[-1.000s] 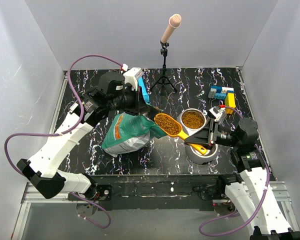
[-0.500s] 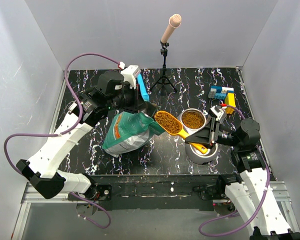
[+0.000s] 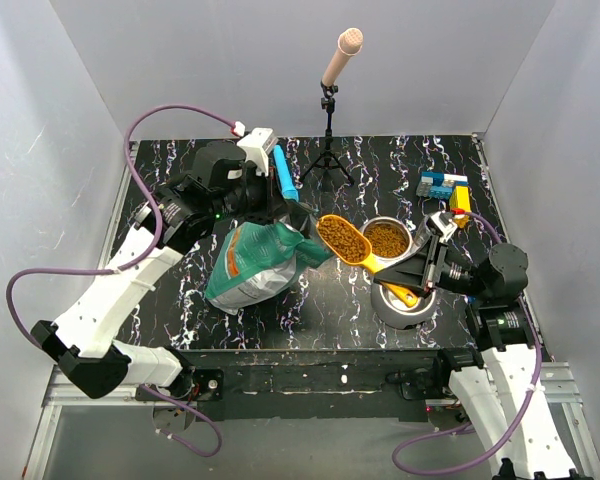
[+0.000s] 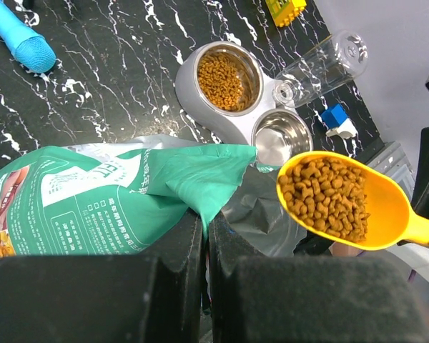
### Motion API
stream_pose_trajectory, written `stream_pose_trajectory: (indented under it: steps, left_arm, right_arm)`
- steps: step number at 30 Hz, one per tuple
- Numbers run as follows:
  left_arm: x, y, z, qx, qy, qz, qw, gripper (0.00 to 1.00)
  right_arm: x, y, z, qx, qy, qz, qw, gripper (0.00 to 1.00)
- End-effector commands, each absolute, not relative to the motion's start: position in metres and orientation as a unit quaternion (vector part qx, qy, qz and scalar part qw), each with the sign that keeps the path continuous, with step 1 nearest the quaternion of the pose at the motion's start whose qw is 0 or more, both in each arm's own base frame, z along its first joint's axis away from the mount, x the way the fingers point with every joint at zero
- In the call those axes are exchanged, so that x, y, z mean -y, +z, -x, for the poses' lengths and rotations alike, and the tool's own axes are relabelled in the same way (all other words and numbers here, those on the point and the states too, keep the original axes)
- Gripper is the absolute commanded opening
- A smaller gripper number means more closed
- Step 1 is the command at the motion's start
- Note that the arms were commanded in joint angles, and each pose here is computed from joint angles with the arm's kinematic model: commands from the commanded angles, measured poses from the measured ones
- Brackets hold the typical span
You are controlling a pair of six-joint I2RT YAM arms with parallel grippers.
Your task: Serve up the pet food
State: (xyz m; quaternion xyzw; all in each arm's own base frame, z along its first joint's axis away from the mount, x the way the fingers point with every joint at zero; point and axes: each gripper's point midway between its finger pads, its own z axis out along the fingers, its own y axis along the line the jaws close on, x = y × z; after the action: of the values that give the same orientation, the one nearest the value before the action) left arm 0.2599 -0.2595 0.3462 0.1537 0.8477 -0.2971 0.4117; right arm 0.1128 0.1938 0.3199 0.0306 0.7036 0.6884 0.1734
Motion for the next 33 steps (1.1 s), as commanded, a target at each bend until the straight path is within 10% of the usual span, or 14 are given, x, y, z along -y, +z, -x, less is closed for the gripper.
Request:
stream_pose_trajectory:
  steps: [1, 33]
  left_arm:
    - [0.245, 0.409, -0.269, -0.795, -0.305, -0.133, 0.508, 0.00]
    - [0.212, 0.420, -0.278, -0.798, -0.232, -0.101, 0.547, 0.00]
  right_arm:
    - [-0.190, 0.331, -0.116, -0.696, 0.686, -0.029, 0.210, 0.01]
    - [-0.143, 0.271, -0.180, -0.694, 0.580, -0.252, 0.344, 0.01]
